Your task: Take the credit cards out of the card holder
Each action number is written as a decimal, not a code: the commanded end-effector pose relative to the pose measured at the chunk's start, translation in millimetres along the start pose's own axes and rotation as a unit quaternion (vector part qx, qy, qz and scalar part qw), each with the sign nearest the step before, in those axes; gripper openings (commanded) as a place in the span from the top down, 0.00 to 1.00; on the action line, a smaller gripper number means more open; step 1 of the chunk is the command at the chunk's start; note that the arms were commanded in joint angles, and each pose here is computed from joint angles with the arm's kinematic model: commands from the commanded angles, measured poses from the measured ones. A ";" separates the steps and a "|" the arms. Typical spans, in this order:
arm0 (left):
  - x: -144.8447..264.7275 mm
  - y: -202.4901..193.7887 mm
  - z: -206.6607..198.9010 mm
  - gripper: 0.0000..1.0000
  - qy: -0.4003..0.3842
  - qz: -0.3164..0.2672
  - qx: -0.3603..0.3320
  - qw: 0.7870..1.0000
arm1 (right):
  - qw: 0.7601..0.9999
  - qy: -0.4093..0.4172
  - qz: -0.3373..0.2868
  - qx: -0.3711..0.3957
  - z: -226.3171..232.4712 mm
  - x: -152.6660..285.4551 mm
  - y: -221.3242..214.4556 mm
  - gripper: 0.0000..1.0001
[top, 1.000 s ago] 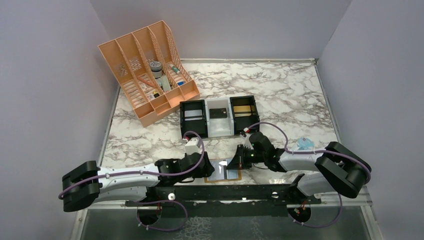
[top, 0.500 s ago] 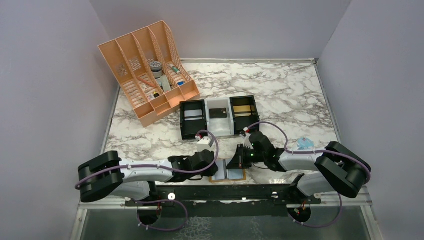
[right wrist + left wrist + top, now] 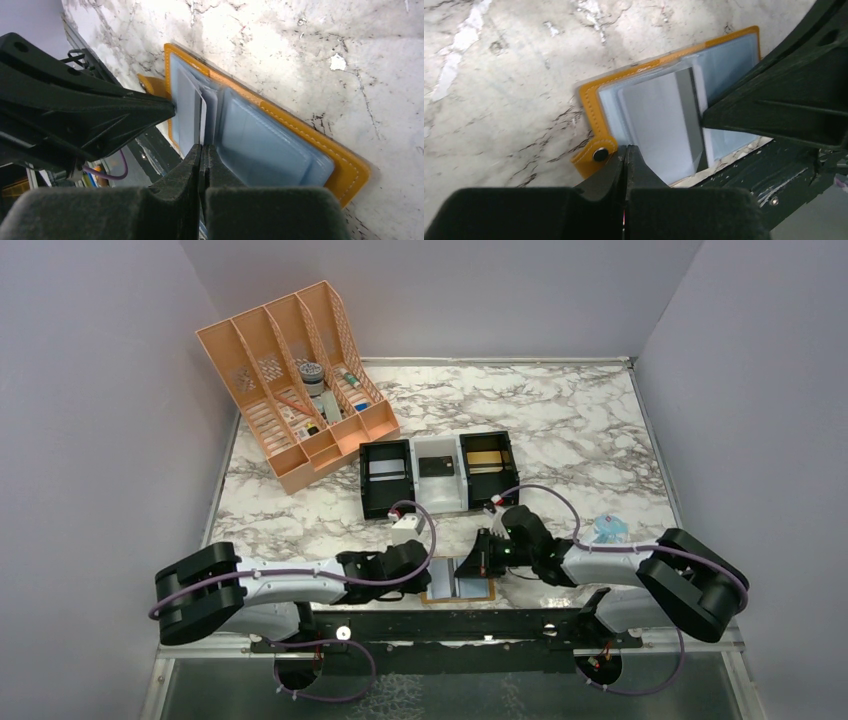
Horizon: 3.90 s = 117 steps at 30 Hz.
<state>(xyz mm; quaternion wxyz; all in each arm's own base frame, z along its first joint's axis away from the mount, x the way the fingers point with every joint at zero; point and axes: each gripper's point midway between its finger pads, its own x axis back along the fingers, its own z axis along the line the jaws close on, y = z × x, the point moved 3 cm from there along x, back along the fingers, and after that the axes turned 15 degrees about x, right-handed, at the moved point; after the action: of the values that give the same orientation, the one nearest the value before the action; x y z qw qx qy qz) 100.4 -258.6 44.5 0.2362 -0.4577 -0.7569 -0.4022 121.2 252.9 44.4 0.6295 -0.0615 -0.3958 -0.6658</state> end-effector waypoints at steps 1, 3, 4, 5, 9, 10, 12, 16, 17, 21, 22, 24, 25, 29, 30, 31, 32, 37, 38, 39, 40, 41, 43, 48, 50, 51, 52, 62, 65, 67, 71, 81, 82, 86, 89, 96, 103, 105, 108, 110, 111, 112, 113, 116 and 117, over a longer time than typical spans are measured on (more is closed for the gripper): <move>8.2 -1.9 34.5 1.00 0.050 -0.011 0.005 0.999 | 0.999 -0.005 -0.032 0.008 0.0 5.3 8.4 0.99; 10.8 -0.8 37.2 1.00 0.048 -0.015 0.009 0.999 | 0.999 -0.004 -0.032 0.009 0.6 7.1 8.7 0.99; 11.9 -0.2 38.6 1.00 0.049 -0.018 0.011 0.999 | 1.000 -0.005 -0.029 0.009 0.0 7.7 7.7 0.99; 13.2 0.2 40.0 1.00 0.050 -0.019 0.012 0.998 | 1.000 -0.008 -0.028 0.009 -0.9 8.2 7.1 0.99; 17.7 3.4 44.6 1.00 0.056 -0.029 0.017 0.998 | 0.999 -0.022 -0.023 0.010 -6.4 9.9 3.9 0.99; 19.0 4.3 44.2 1.00 0.055 -0.031 0.017 0.998 | 0.999 -0.024 -0.023 0.011 -6.9 10.3 3.8 0.99; 22.1 7.0 40.5 0.98 0.047 -0.035 0.018 0.998 | 0.999 -0.028 -0.021 0.013 -8.7 10.8 2.8 0.99; 30.9 16.1 22.8 0.73 0.015 -0.045 0.016 0.999 | 0.999 -0.025 -0.023 0.016 -7.0 10.4 5.6 0.99; 33.6 18.9 17.0 0.67 0.005 -0.048 0.014 0.999 | 0.999 -0.024 -0.023 0.017 -6.5 10.1 6.2 0.99; 44.7 30.0 -8.1 0.53 -0.036 -0.058 0.005 0.998 | 0.999 -0.024 -0.023 0.020 -5.8 8.6 8.7 0.99; 46.1 31.2 -14.6 0.52 -0.048 -0.057 0.001 0.997 | 0.999 -0.024 -0.023 0.021 -5.5 8.2 9.1 0.99; 46.1 30.6 -29.1 0.49 -0.079 -0.049 -0.008 0.996 | 0.999 -0.023 -0.023 0.020 -5.4 7.7 9.6 0.99; 44.7 29.2 -34.3 0.49 -0.090 -0.044 -0.012 0.995 | 0.999 -0.024 -0.023 0.021 -5.4 7.4 10.0 0.99; 28.8 20.2 -44.0 0.52 -0.107 -0.026 -0.017 0.994 | 0.999 -0.024 -0.025 0.021 -5.0 6.9 11.4 0.99; 23.1 17.4 -43.7 0.55 -0.104 -0.021 -0.017 0.994 | 0.999 -0.024 -0.024 0.021 -4.9 6.7 11.7 0.99; 15.2 13.3 -39.6 0.58 -0.092 -0.016 -0.017 0.995 | 0.999 -0.025 -0.024 0.022 -5.0 6.5 12.0 0.99; 9.6 11.2 -37.1 0.61 -0.084 -0.013 -0.016 0.996 | 0.999 -0.026 -0.024 0.021 -5.0 6.4 12.6 0.99; -7.2 0.1 -19.6 0.75 -0.040 0.004 -0.010 0.999 | 0.999 -0.019 -0.023 0.021 -2.1 6.0 13.6 0.99; -8.8 -1.7 -15.9 0.78 -0.035 0.006 -0.008 0.999 | 0.999 -0.015 -0.023 0.022 -0.8 6.1 13.9 0.99; -9.8 -3.8 -12.6 0.80 -0.031 0.009 -0.007 0.999 | 0.999 -0.012 -0.023 0.022 0.1 6.2 13.7 0.99; -10.1 -5.7 -10.3 0.82 -0.030 0.012 -0.006 0.999 | 0.999 -0.008 -0.023 0.021 1.2 6.4 13.6 0.99; -10.6 -7.6 -7.6 0.83 -0.029 0.015 -0.004 0.999 | 1.000 -0.002 -0.023 0.021 2.9 6.5 13.7 0.98; -11.0 -10.6 -3.4 0.86 -0.029 0.019 -0.001 0.999 | 1.000 0.011 -0.021 0.018 6.3 6.1 13.0 0.94; -10.6 -13.0 2.6 0.90 -0.023 0.022 0.001 0.999 | 0.999 0.044 -0.002 0.004 11.5 1.4 5.9 0.83; -10.0 -12.5 3.7 0.90 -0.022 0.020 0.002 1.000 | 0.998 0.055 0.003 -0.003 12.1 -0.5 3.2 0.82; -9.5 -12.2 4.7 0.90 -0.021 0.020 0.003 1.000 | 0.998 0.060 0.005 -0.004 12.8 -1.3 2.1 0.82; -9.1 -12.1 5.8 0.90 -0.019 0.019 0.003 1.000 | 0.998 0.065 0.008 -0.005 13.5 -2.0 1.2 0.82; -5.2 -10.4 11.8 0.91 -0.014 0.012 0.004 1.000 | 0.999 0.034 -0.016 -0.001 6.3 0.2 6.5 0.98; -5.1 -9.6 12.0 0.90 -0.013 0.010 0.005 1.000 | 1.000 0.018 -0.024 0.006 3.1 3.3 7.9 0.99; -4.7 -8.1 11.2 0.90 -0.014 0.006 0.002 1.000 | 0.999 0.003 -0.035 0.016 0.9 6.4 11.6 0.99; -3.7 -2.9 7.7 0.90 -0.013 -0.002 -0.007 1.000 | 0.996 -0.040 -0.065 0.040 -5.1 16.9 22.0 0.99; 5.5 30.3 -22.3 0.68 -0.046 -0.008 -0.025 0.999 | 0.959 -0.087 -0.226 0.146 11.2 66.8 76.4 0.99; 8.8 35.0 -25.6 0.65 -0.051 -0.010 -0.026 0.998 | 0.954 -0.081 -0.242 0.159 16.9 71.4 82.1 0.99; 22.1 63.6 -24.7 0.65 -0.052 -0.026 -0.017 0.998 | 0.933 -0.060 -0.285 0.210 40.0 85.6 105.1 0.99; 35.5 88.3 -17.2 0.65 -0.038 -0.049 -0.003 0.998 | 0.920 -0.042 -0.304 0.246 56.9 89.2 121.0 0.99; 75.7 136.8 3.7 0.65 0.011 -0.117 0.054 0.992 | 0.893 -0.023 -0.315 0.320 89.6 82.6 161.9 0.99; 98.6 174.9 32.5 0.65 0.053 -0.149 0.133 0.979 | 0.885 -0.043 -0.275 0.374 104.6 47.1 199.4 0.99; 102.4 186.6 38.9 0.65 0.055 -0.148 0.162 0.974 | 0.889 -0.058 -0.250 0.380 105.8 33.6 210.9 0.99; 108.2 205.1 52.3 0.65 0.057 -0.156 0.207 0.964 | 0.888 -0.071 -0.213 0.401 107.1 9.3 221.7 0.99; 112.2 214.4 60.9 0.65 0.061 -0.165 0.228 0.958 | 0.880 -0.081 -0.200 0.424 108.5 -5.9 227.2 0.99; 114.4 218.5 66.8 0.65 0.068 -0.175 0.237 0.953 | 0.874 -0.085 -0.195 0.437 109.8 -12.9 229.9 0.99; 116.2 221.6 72.3 0.65 0.078 -0.185 0.242 0.949 | 0.868 -0.093 -0.187 0.451 108.4 -21.7 231.9 0.99; 118.1 224.0 77.6 0.65 0.089 -0.198 0.245 0.945 | 0.860 -0.100 -0.181 0.466 108.6 -28.5 233.6 0.99; 123.8 226.0 87.9 0.65 0.113 -0.227 0.246 0.936 | 0.824 -0.115 -0.161 0.531 110.2 -49.6 237.1 0.99; 125.6 225.8 90.4 0.65 0.118 -0.234 0.246 0.933 | 0.812 -0.122 -0.153 0.551 110.4 -56.3 237.7 0.99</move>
<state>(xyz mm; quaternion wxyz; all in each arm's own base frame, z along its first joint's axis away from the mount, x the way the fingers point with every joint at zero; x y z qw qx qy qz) 244.1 -74.7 166.0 0.3320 -0.1771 -0.8823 -0.2829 288.6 375.0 204.3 0.4166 0.2528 -0.7111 -0.5068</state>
